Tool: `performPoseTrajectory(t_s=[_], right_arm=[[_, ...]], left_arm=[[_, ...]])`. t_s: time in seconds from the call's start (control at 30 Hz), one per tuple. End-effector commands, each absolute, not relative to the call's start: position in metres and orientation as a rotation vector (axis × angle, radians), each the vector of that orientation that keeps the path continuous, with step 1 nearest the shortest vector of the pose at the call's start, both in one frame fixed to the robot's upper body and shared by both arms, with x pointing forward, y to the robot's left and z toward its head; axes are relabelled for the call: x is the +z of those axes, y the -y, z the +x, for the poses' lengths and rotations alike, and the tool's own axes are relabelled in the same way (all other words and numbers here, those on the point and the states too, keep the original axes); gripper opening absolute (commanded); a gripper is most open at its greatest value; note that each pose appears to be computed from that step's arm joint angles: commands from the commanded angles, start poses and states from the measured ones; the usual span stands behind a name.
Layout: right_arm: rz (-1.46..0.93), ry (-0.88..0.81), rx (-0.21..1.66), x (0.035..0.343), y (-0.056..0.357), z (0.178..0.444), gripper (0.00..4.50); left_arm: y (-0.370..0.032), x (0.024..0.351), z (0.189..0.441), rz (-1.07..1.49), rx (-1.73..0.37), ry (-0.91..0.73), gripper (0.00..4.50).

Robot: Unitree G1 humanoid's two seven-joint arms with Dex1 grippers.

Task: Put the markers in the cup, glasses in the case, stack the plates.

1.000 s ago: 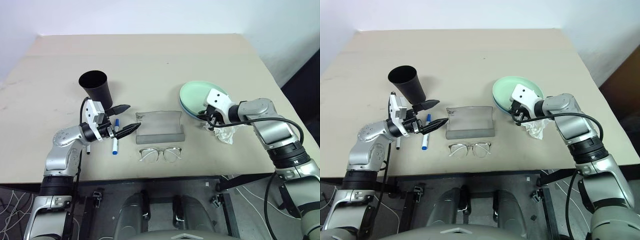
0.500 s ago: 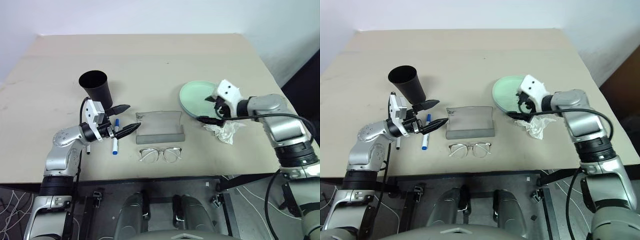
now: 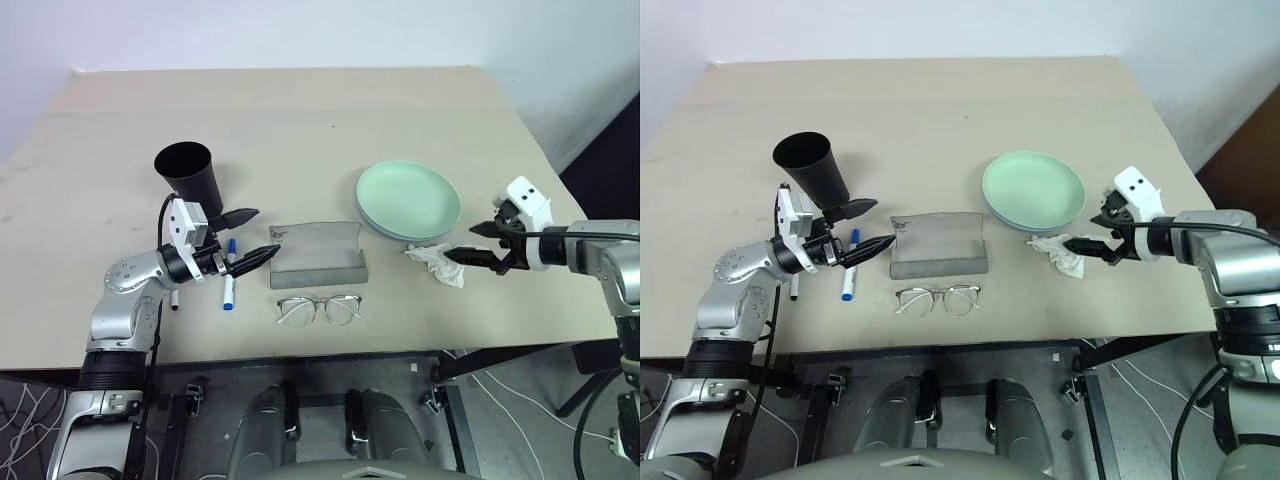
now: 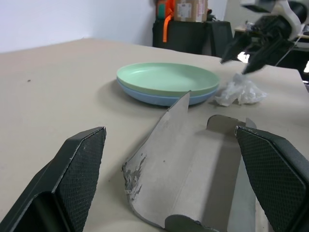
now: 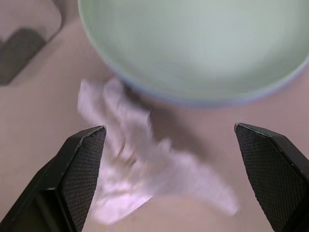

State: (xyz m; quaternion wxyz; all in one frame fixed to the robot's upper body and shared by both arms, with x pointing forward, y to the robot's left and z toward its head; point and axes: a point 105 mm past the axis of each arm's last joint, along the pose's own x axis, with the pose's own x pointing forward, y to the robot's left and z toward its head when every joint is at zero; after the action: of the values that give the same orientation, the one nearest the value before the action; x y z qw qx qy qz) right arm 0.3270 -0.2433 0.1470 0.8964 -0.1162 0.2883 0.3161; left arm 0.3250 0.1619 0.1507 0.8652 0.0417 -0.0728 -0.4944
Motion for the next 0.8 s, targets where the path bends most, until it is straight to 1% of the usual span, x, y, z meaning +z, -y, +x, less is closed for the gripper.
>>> performPoseTrajectory(t_s=[0.03,0.17,0.23,0.27,0.33,0.37,0.63,0.7,0.8], right_arm=[[-0.26,-0.58,0.672,0.147,0.233,0.326,4.47],[-0.271,-0.662,0.625,0.122,0.238,0.328,4.47],[-0.286,-0.667,0.635,0.12,0.237,0.328,4.47],[-0.287,-0.66,0.638,0.122,0.237,0.328,4.3],[-0.309,-0.643,0.651,0.125,0.237,0.326,3.83],[-0.323,-0.633,0.656,0.126,0.237,0.326,3.51],[-0.367,-0.571,0.693,0.14,0.236,0.326,0.73],[-0.378,-0.532,0.722,0.153,0.233,0.323,0.04],[-0.36,-0.446,0.756,0.181,0.231,0.322,0.04]], left_arm=[[-0.164,0.163,0.327,0.123,-1.034,0.199,4.5],[-0.163,0.163,0.328,0.123,-1.038,0.201,4.5],[-0.163,0.162,0.327,0.124,-1.039,0.199,4.5],[-0.164,0.162,0.327,0.124,-1.038,0.198,4.5],[-0.166,0.162,0.327,0.124,-1.035,0.196,4.5],[-0.166,0.161,0.327,0.125,-1.034,0.195,4.5],[-0.166,0.16,0.327,0.124,-1.03,0.196,4.5],[-0.165,0.161,0.326,0.123,-1.033,0.197,4.5],[-0.164,0.161,0.325,0.122,-1.036,0.198,4.5]])
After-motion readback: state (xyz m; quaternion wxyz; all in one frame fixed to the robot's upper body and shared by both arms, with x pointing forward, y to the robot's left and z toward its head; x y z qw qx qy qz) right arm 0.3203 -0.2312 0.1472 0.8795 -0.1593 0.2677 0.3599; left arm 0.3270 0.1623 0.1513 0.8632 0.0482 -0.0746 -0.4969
